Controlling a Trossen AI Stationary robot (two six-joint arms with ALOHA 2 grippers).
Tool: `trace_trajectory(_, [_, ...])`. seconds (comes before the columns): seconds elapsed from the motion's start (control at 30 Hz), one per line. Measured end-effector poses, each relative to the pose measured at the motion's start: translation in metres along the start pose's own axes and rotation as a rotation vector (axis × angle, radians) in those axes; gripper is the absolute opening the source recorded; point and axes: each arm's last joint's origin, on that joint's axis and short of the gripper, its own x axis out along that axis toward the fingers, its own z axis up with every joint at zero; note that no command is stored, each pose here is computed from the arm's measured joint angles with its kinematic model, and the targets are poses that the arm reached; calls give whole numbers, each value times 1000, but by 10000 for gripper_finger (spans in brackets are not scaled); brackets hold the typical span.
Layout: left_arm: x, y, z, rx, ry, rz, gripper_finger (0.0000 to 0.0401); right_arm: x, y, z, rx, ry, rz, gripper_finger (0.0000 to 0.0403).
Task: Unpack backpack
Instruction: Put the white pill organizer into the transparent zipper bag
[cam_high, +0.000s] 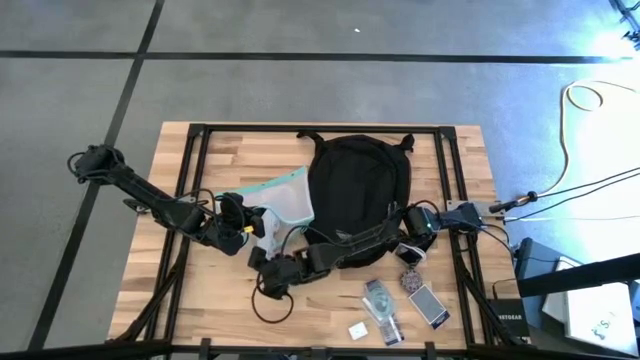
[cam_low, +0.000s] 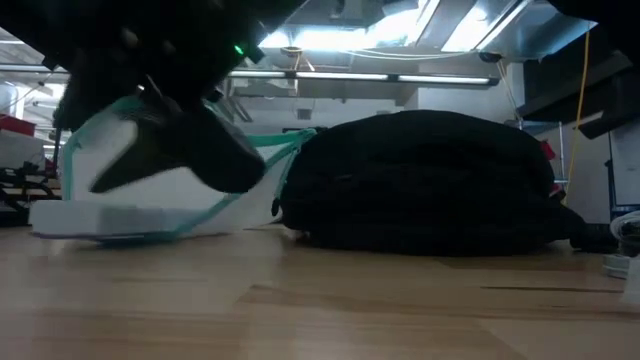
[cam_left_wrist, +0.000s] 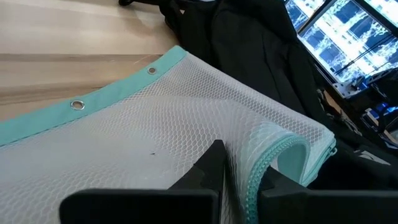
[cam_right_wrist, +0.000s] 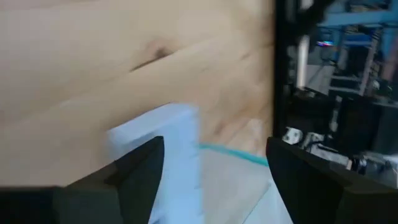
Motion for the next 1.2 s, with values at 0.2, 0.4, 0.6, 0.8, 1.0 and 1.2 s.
trace_trajectory(0.2, [0, 0, 0, -8, -3, 4, 1, 4, 3, -2, 45, 16, -23, 223])
trace_trajectory(0.4, [0, 0, 0, -4, 4, 1, 1, -1, 20, 5, 31, 42, 74, 181])
trace_trajectory(0.6, [0, 0, 0, -9, 2, 2, 1, -6, 24, 18, 197, 10, 65, 78])
trace_trajectory(0.8, [0, 0, 0, -9, 2, 3, 1, -6, 30, 11, 249, 42, 145, 5])
trace_trajectory(1.0, [0, 0, 0, -10, -1, 3, 1, -7, 32, 11, 294, 25, 198, 3])
trace_trajectory(1.2, [0, 0, 0, -12, -9, 5, 1, -7, 33, 7, 332, 43, 229, 1])
